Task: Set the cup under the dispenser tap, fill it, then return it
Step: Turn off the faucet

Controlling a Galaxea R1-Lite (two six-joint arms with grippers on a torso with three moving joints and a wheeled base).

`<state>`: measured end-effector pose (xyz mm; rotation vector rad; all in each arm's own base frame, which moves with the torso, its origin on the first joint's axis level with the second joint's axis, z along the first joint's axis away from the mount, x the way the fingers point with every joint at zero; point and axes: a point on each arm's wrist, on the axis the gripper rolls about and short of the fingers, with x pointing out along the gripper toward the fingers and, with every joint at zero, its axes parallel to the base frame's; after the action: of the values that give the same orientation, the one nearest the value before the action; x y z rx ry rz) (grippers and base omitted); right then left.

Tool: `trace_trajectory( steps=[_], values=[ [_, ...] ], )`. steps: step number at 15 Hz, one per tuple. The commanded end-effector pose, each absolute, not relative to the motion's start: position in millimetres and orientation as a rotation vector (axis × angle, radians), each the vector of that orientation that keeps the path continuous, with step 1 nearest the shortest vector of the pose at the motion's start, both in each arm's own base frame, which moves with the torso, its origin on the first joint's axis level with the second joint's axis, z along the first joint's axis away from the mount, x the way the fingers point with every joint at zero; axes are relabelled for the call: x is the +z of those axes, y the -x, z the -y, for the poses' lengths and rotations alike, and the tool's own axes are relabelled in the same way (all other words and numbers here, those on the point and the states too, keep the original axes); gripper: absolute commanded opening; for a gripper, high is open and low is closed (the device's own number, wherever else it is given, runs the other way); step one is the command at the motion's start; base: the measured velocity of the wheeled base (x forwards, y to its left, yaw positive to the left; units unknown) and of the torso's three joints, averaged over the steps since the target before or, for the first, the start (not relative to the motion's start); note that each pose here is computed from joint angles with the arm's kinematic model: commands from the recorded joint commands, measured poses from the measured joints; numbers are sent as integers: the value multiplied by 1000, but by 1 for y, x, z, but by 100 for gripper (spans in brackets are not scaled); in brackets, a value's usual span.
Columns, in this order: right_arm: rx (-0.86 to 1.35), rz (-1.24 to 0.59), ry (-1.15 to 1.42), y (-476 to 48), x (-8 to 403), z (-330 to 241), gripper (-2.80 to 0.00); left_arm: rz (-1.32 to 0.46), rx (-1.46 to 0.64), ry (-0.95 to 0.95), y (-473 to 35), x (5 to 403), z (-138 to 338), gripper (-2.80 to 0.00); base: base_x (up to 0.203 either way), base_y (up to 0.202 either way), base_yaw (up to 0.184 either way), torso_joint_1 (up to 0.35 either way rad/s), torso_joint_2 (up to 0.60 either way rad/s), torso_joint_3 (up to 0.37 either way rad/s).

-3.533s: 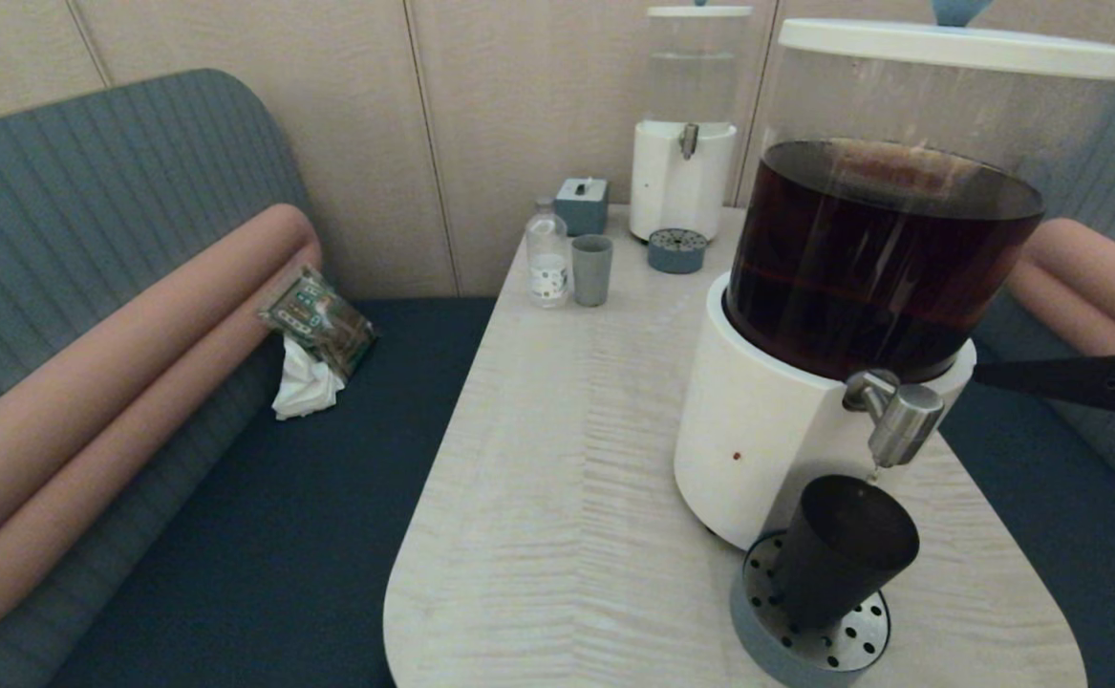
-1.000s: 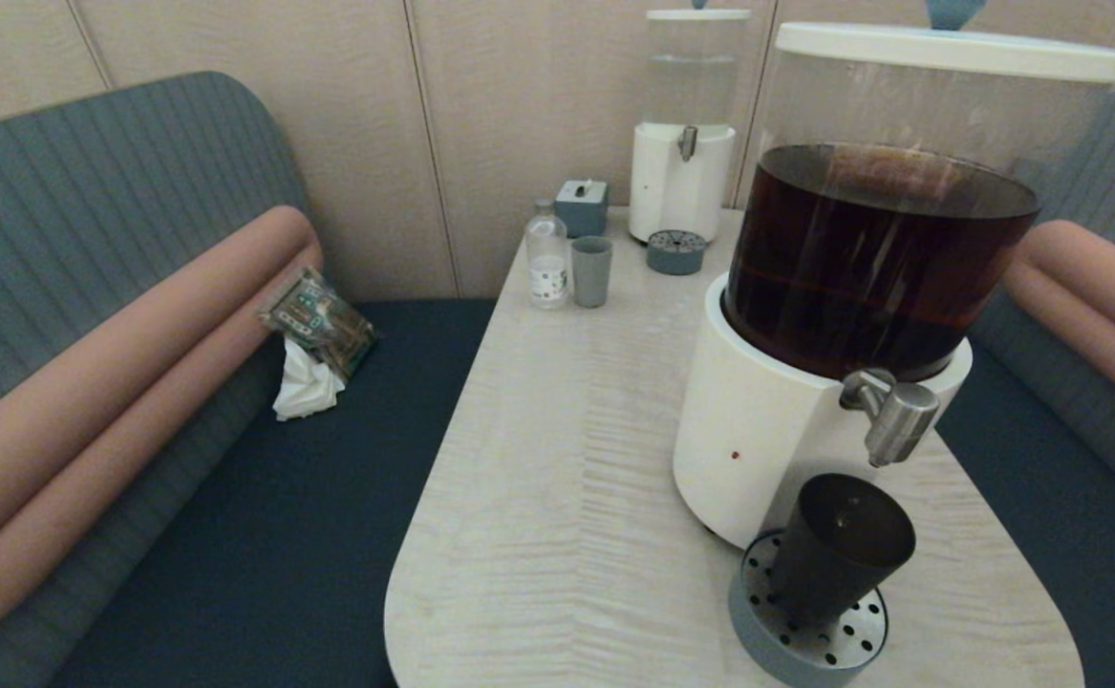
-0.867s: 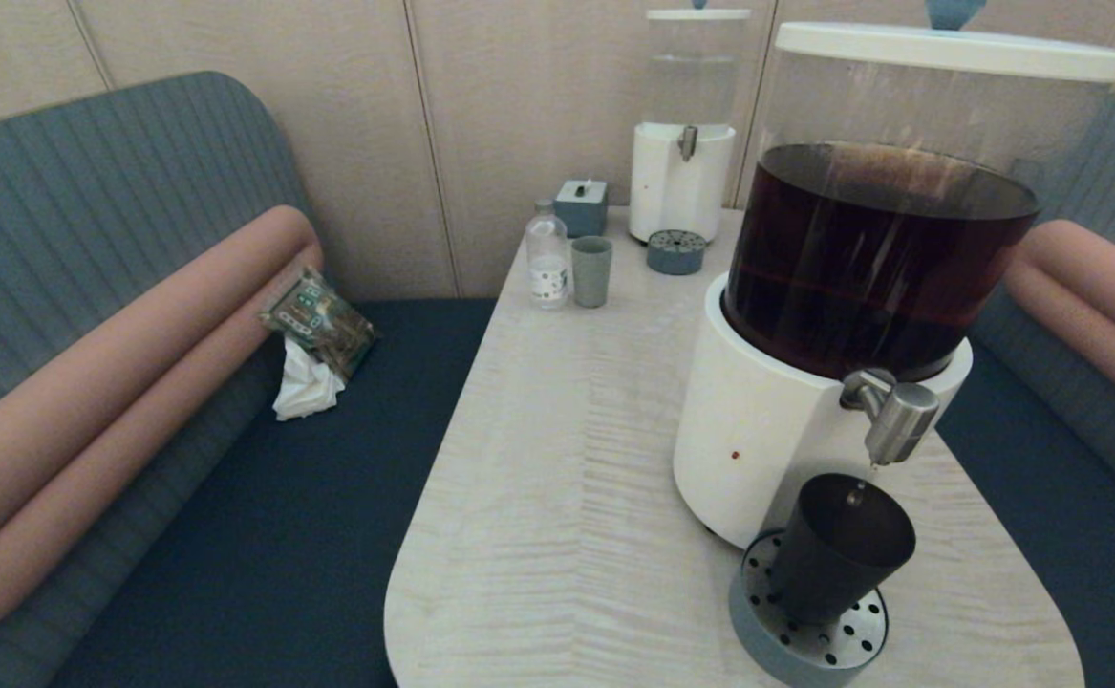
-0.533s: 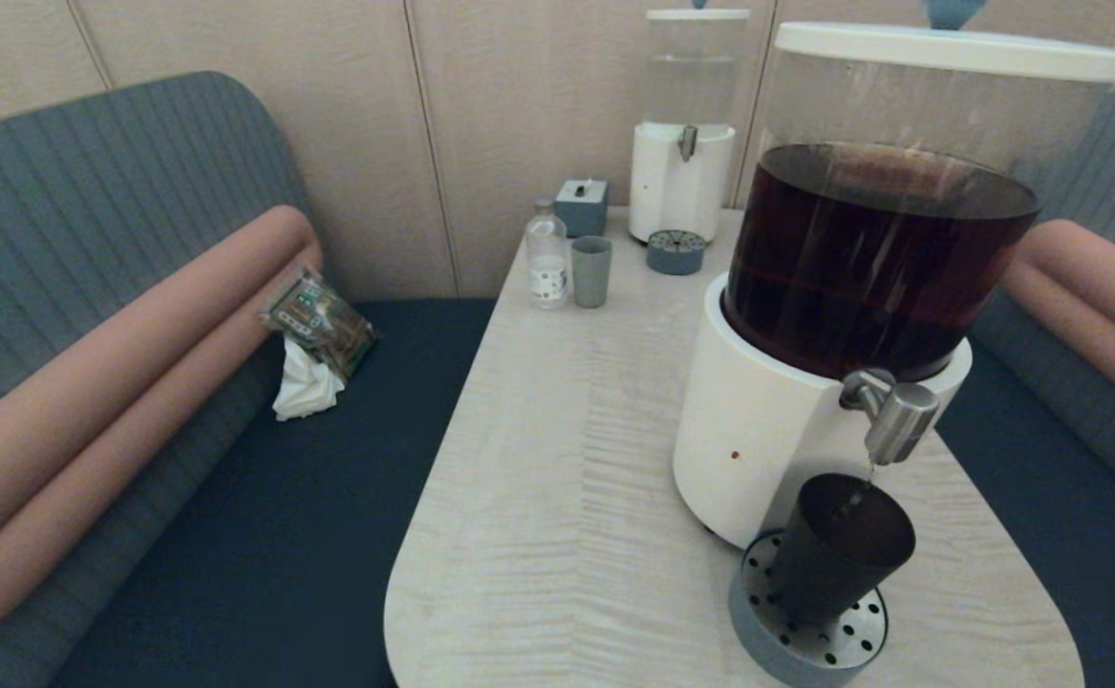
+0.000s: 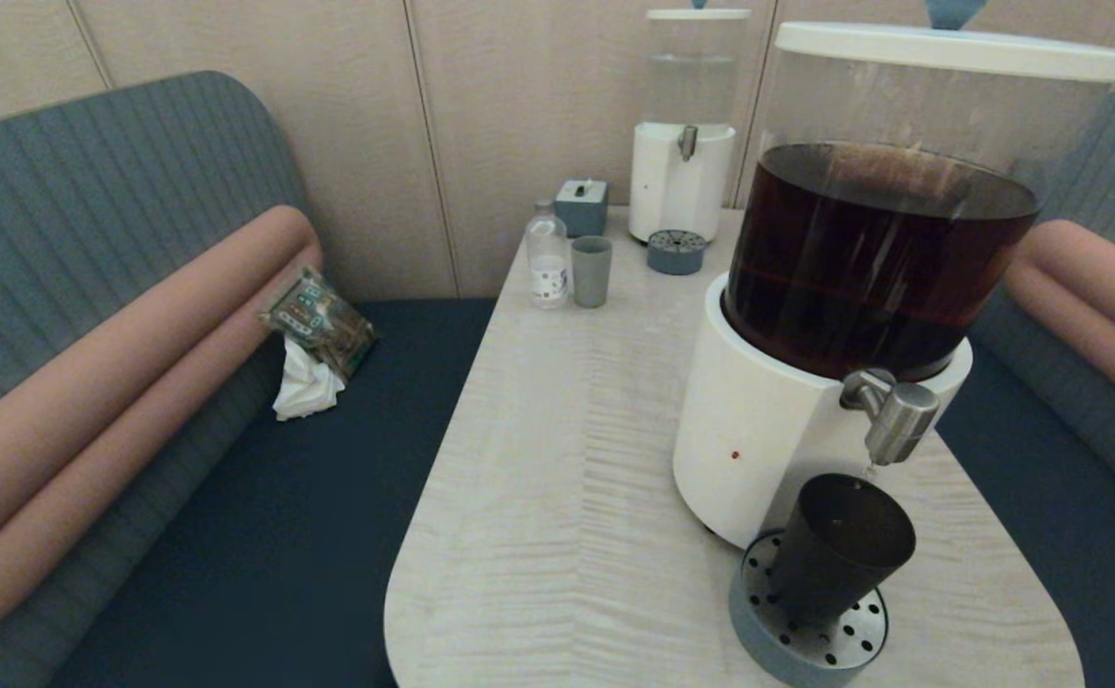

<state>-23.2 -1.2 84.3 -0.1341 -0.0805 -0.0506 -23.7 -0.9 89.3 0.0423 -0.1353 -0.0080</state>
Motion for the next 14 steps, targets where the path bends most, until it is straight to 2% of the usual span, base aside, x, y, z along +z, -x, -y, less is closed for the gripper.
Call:
trace_trajectory(
  steps=[1, 14],
  values=[
    [-39, 75, 119, 24, 84, 1, -280, 97, -9, -42, 20, 78, 1, -280, 0, 0, 0, 0, 0, 0],
    [21, 3, 37, 23, 76, 0, -280, 97, -9, -42, 20, 78, 1, -280, 0, 0, 0, 0, 0, 0]
  ],
)
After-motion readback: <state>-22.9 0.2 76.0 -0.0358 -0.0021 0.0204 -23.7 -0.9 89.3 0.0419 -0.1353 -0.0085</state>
